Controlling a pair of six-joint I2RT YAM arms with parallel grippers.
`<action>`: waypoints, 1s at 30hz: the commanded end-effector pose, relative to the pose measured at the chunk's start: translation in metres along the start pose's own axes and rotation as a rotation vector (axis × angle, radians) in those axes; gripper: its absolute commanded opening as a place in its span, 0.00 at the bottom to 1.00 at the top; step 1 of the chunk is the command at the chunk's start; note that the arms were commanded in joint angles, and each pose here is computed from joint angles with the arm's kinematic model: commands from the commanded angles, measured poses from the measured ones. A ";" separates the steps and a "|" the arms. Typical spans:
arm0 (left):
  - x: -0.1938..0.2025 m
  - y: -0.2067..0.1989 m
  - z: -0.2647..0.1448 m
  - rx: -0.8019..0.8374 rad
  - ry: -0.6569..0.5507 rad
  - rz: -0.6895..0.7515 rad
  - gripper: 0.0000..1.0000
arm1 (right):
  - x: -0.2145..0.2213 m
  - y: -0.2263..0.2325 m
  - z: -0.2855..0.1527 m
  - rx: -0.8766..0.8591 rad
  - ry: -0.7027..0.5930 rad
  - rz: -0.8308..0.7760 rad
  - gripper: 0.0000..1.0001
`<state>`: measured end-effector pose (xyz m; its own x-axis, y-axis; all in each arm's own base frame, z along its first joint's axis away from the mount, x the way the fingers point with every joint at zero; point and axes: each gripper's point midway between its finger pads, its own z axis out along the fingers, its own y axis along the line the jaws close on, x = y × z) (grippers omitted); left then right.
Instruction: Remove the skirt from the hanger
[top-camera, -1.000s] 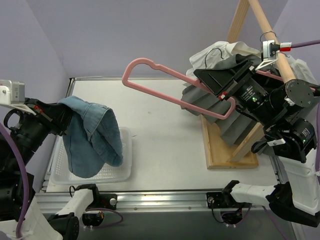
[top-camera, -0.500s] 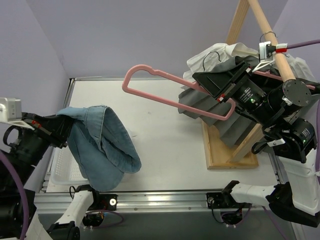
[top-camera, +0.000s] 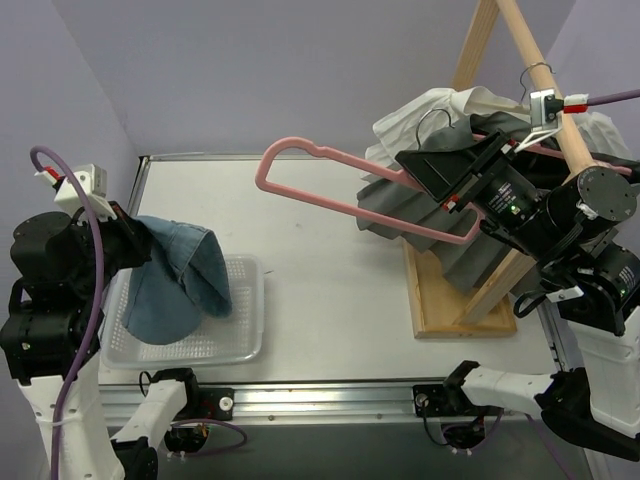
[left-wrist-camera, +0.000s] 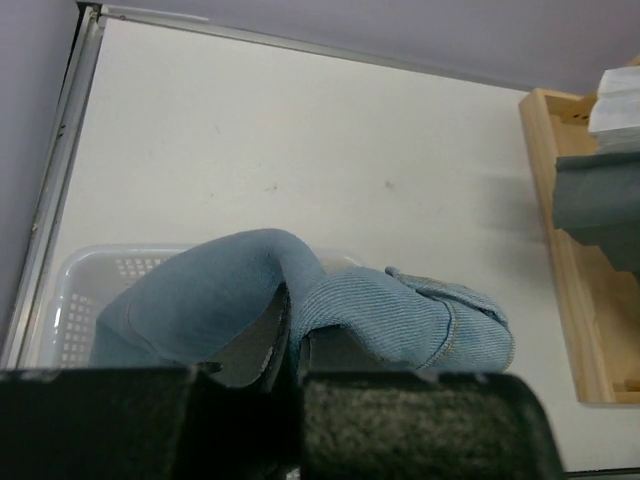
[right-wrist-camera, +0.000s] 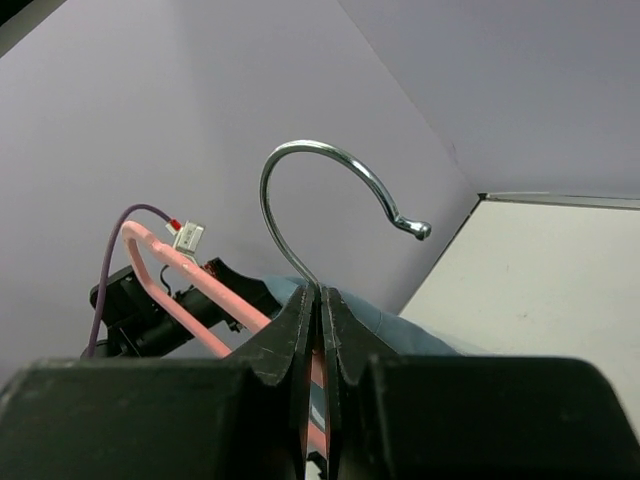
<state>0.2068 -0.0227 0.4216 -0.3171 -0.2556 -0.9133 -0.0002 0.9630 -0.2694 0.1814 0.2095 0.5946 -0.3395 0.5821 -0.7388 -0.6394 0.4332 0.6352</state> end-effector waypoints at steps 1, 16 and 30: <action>0.006 0.015 0.010 -0.059 0.010 0.050 0.02 | -0.022 0.015 -0.011 -0.039 -0.072 -0.041 0.00; 0.161 0.002 0.087 0.154 0.402 -0.204 0.02 | 0.010 -0.002 0.003 -0.038 0.010 -0.017 0.00; 0.075 -0.045 0.033 0.327 0.145 -0.251 0.73 | 0.063 -0.058 0.022 0.117 0.163 -0.044 0.00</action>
<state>0.2240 -0.0785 0.3006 -0.5835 -0.4075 -0.7025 0.0866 0.8288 -0.5528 0.2021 0.2309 0.5288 -0.4289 0.4732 -0.7695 -0.5786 0.5103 0.6363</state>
